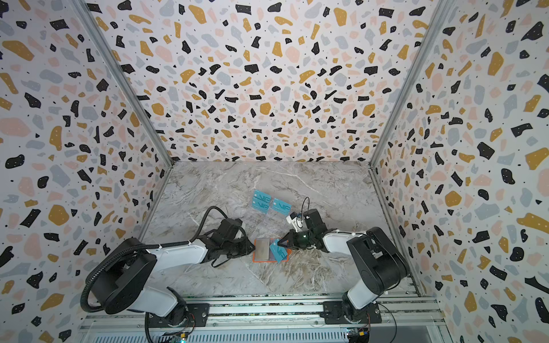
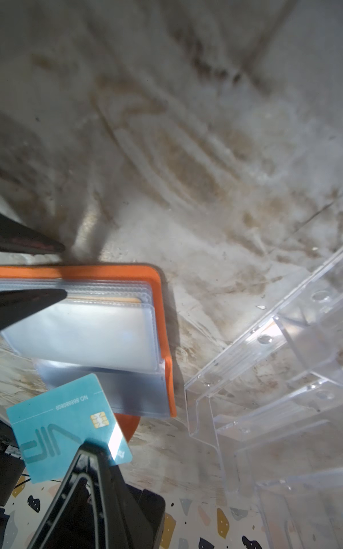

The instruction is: Put the credit cards into the card holder

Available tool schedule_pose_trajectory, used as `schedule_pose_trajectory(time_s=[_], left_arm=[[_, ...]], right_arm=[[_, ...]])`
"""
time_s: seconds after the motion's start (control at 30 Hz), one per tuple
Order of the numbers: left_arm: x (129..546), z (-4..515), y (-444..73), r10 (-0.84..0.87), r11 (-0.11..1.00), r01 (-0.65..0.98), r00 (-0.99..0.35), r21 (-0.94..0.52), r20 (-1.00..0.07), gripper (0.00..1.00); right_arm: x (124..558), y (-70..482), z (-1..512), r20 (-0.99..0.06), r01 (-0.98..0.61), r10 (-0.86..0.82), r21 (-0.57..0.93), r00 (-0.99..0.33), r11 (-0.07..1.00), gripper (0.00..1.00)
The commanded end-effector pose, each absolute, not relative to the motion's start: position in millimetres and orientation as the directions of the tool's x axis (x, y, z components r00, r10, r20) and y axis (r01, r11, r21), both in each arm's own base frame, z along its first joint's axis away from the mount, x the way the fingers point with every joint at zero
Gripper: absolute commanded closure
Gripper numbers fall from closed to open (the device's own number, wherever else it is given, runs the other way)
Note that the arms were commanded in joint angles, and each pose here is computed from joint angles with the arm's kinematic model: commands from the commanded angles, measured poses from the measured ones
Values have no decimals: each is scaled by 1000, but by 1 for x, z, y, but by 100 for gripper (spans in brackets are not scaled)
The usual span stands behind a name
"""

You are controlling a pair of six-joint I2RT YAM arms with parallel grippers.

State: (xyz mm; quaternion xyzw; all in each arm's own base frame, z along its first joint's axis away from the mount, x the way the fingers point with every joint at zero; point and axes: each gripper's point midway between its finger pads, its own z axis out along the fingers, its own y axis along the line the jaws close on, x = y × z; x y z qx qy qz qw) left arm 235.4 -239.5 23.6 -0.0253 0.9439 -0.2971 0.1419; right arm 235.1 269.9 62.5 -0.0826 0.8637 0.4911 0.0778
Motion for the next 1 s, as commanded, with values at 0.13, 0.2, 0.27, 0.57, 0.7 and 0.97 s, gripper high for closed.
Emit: schedule_pose_trajectory(time_s=[0.13,0.2,0.27,0.57,0.7,0.97], left_arm=[[242,69,-251,-162,761,83,-936,-644,-313,75],[243,79,-260,-148,739,110,-936,-664,-320,75],[243,82,-268,-127,726,134,-938,-675,-323,75],[243,57,-285,-85,730,133,-956,-670,-281,76],[238,39,-276,-71,768,107,-965,-631,-251,77],[231,28,-261,-84,802,82,-966,-592,-247,78]], right_arm=[[240,271,62,-222,-220,-56,841,-973,494,100],[240,271,61,-221,-220,-57,840,-974,497,100],[240,272,60,-219,-216,-54,840,-974,497,100],[239,277,59,-217,-220,-64,842,-974,492,100],[239,276,62,-227,-227,-61,841,-972,491,100],[241,277,65,-233,-231,-58,841,-971,489,100]])
